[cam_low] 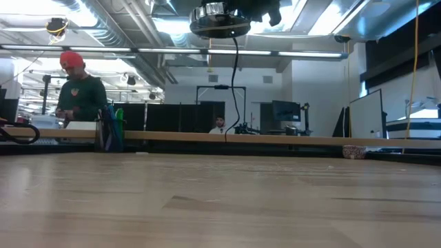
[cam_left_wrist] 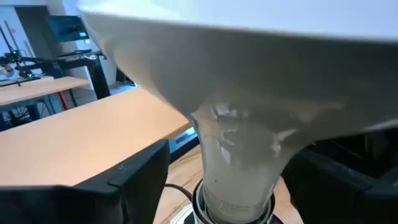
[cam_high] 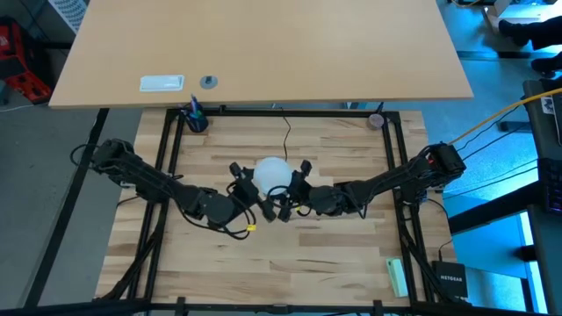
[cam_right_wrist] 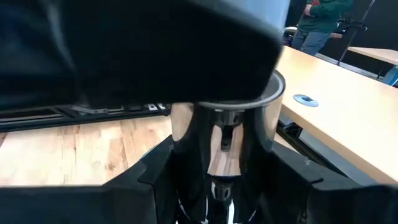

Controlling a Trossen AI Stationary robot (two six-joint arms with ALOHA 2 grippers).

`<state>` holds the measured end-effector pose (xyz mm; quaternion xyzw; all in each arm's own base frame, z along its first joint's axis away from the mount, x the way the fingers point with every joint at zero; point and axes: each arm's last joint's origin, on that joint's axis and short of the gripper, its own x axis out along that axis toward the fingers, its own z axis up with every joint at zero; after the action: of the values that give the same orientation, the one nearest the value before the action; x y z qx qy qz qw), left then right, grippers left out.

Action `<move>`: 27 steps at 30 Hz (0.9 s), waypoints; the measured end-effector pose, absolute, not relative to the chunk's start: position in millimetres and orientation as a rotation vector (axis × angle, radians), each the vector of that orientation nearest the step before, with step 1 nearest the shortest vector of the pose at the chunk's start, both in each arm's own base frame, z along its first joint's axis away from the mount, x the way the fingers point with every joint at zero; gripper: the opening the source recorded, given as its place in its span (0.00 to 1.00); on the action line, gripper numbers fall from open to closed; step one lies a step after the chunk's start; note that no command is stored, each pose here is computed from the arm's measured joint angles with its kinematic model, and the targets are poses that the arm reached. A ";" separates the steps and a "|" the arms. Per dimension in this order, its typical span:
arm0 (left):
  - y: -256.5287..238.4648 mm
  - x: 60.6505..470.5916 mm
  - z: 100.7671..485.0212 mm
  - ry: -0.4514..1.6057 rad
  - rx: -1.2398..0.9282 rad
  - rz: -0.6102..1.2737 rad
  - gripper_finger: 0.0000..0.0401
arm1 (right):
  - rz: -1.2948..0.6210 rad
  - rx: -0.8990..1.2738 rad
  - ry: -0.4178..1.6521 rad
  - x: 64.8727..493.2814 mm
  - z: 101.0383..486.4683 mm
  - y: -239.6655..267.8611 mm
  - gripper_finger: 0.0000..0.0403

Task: Screw lightbulb
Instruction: Insert the lightbulb on the lamp

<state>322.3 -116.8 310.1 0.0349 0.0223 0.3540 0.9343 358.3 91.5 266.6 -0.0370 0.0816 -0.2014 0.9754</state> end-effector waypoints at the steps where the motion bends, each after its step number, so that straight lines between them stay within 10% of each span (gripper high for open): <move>1: -116.1 322.6 309.9 0.046 0.072 0.726 0.69 | -0.406 -0.075 0.165 358.2 266.5 91.5 0.45; 8: -120.1 320.6 311.5 0.069 0.139 0.687 0.33 | -0.376 -0.088 0.190 358.2 263.9 91.9 0.45; 27: -131.3 301.4 328.0 0.143 0.164 -0.238 0.32 | 0.461 -0.131 0.066 355.2 272.5 128.1 0.45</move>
<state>301.4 -131.3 328.0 0.0814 0.0712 -0.1184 0.9871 355.2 128.1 272.5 -0.0648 0.0328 0.2283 0.9709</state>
